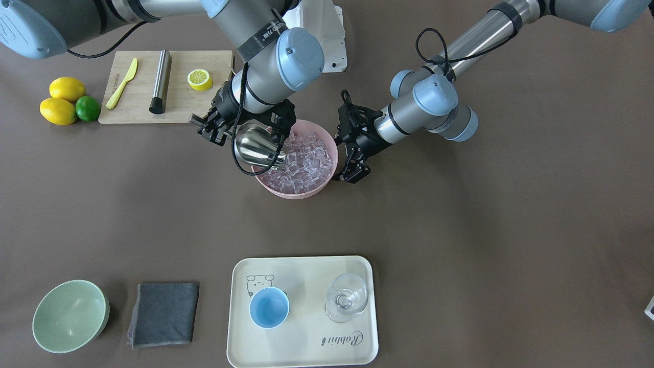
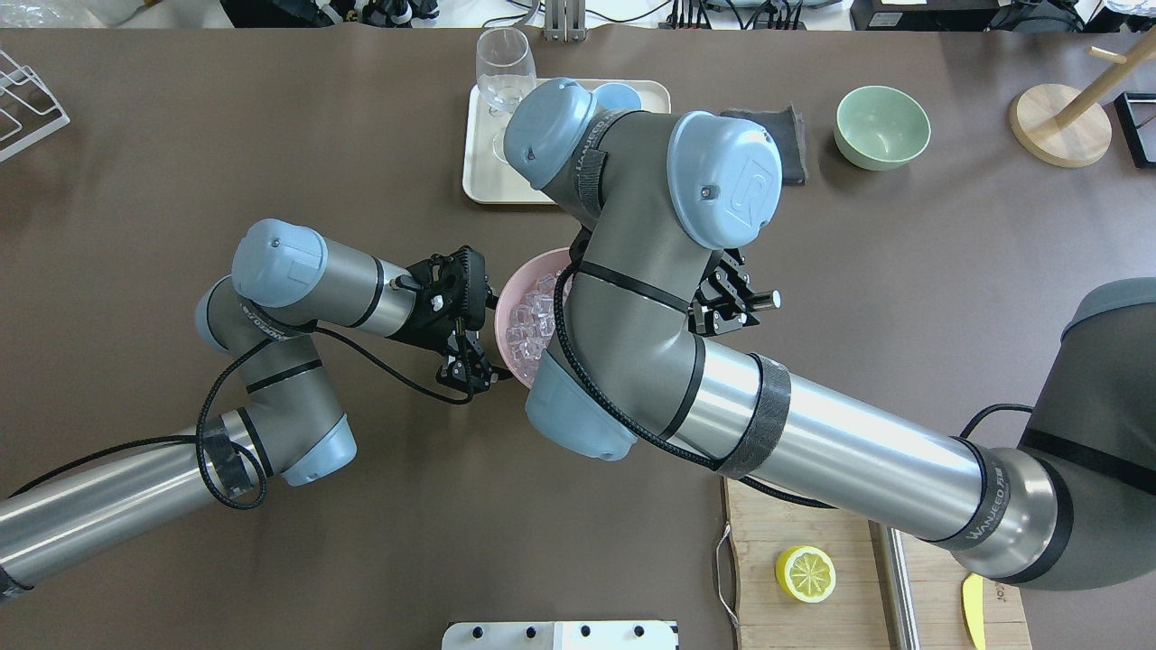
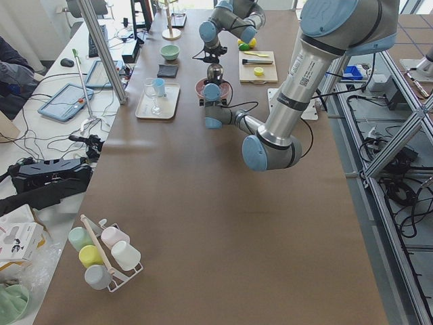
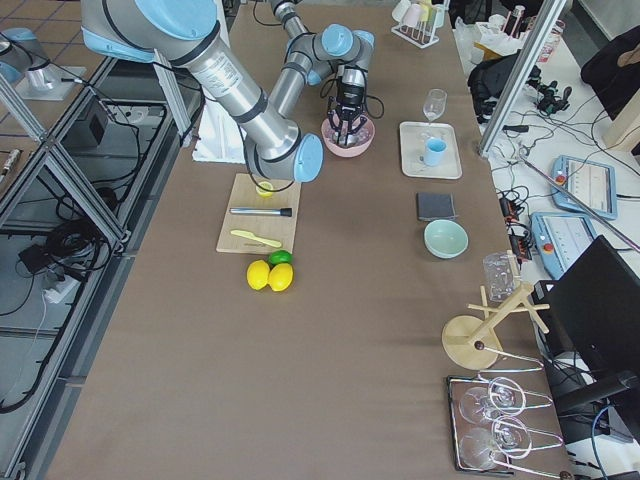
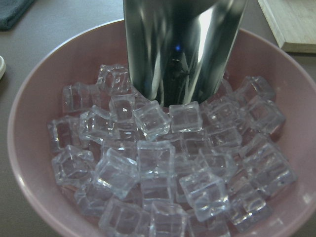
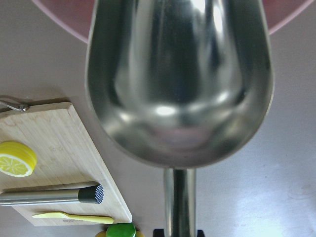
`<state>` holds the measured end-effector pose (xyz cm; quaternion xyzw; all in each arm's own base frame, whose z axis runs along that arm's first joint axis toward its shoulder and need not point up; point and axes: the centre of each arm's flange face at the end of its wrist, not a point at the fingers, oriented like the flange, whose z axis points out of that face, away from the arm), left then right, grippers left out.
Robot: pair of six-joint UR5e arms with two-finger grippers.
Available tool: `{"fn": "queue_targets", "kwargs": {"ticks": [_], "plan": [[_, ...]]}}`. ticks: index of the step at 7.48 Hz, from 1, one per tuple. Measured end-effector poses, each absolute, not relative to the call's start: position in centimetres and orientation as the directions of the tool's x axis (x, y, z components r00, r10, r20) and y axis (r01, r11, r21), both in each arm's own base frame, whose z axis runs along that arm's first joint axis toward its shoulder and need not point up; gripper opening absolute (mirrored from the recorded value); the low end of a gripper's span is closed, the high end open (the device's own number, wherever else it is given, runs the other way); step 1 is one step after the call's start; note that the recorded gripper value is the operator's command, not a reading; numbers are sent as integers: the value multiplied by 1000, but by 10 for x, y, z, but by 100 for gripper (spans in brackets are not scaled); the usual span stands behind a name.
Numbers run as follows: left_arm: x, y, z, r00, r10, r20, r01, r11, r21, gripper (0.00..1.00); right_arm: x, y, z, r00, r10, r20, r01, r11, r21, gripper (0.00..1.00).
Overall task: Put ice in cup with scoop
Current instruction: 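Push the scoop into the ice cubes while the left gripper steadies the bowl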
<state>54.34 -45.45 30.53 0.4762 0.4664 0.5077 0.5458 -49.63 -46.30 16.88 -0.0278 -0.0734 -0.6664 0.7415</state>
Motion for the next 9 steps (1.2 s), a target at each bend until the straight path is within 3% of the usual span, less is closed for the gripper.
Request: {"fn": "queue_targets", "kwargs": {"ticks": [9], "plan": [[543,-454,306,48,999,-26,-109,31,994,98,-519,-475,172,190,-973,130,967,208,144,0]]}}
